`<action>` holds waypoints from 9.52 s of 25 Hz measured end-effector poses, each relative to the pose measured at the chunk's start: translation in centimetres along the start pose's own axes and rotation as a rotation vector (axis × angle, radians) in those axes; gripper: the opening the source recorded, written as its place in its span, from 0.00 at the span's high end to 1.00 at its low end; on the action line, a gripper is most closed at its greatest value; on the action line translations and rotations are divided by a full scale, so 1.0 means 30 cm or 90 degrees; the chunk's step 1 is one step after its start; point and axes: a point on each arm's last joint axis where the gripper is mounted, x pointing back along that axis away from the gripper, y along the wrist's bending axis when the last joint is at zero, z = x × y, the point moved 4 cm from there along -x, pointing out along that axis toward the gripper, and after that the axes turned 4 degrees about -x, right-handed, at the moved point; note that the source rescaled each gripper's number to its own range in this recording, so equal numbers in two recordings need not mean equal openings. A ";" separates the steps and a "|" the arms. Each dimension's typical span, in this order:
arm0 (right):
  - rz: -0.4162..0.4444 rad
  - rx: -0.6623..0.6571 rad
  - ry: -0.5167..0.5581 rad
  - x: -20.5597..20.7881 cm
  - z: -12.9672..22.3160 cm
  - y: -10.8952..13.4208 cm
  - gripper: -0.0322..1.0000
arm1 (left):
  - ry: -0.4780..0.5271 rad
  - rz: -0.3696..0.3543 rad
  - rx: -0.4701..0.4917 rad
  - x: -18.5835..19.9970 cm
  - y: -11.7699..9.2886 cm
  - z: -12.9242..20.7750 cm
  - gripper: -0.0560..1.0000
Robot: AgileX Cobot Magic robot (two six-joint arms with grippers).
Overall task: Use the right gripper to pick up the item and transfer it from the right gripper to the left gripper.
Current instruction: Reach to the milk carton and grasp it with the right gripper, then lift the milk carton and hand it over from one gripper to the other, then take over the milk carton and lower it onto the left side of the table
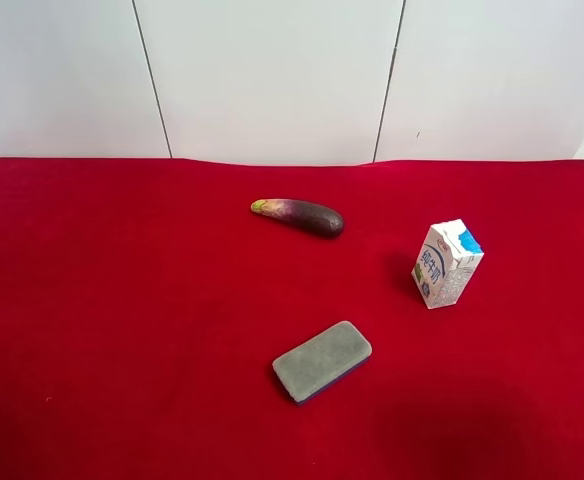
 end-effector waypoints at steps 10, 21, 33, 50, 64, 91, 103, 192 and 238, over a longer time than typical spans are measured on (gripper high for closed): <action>0.012 0.006 0.147 -0.103 -0.244 0.024 0.00 | 0.000 0.000 0.000 0.000 0.000 0.000 0.00; 0.021 0.031 0.339 -0.447 -0.435 0.053 0.00 | 0.000 0.000 0.000 0.000 0.000 0.000 0.00; -0.037 0.100 0.527 -0.771 -0.325 0.172 0.00 | 0.000 0.000 0.000 0.000 0.000 0.000 0.00; -0.030 0.090 0.560 -1.016 -0.179 0.199 0.00 | 0.000 0.000 0.000 0.000 0.000 0.000 0.00; -0.031 0.088 0.547 -1.072 -0.150 0.203 0.33 | 0.000 0.000 0.000 0.000 0.000 0.000 0.00; -0.062 0.053 0.500 -0.911 -0.325 0.232 0.96 | 0.000 0.000 0.000 0.000 0.000 0.000 0.00; -0.206 0.127 0.445 -0.757 -0.427 0.438 0.96 | 0.023 0.057 -0.062 -0.021 -0.036 -0.008 0.00; -0.575 0.057 0.376 -0.485 -0.458 0.931 0.95 | 0.044 0.506 -0.543 -0.417 -0.655 -0.319 0.92; -0.584 0.155 0.553 -0.340 -0.391 0.840 0.00 | 0.068 0.515 -0.551 -0.413 -0.654 -0.299 0.94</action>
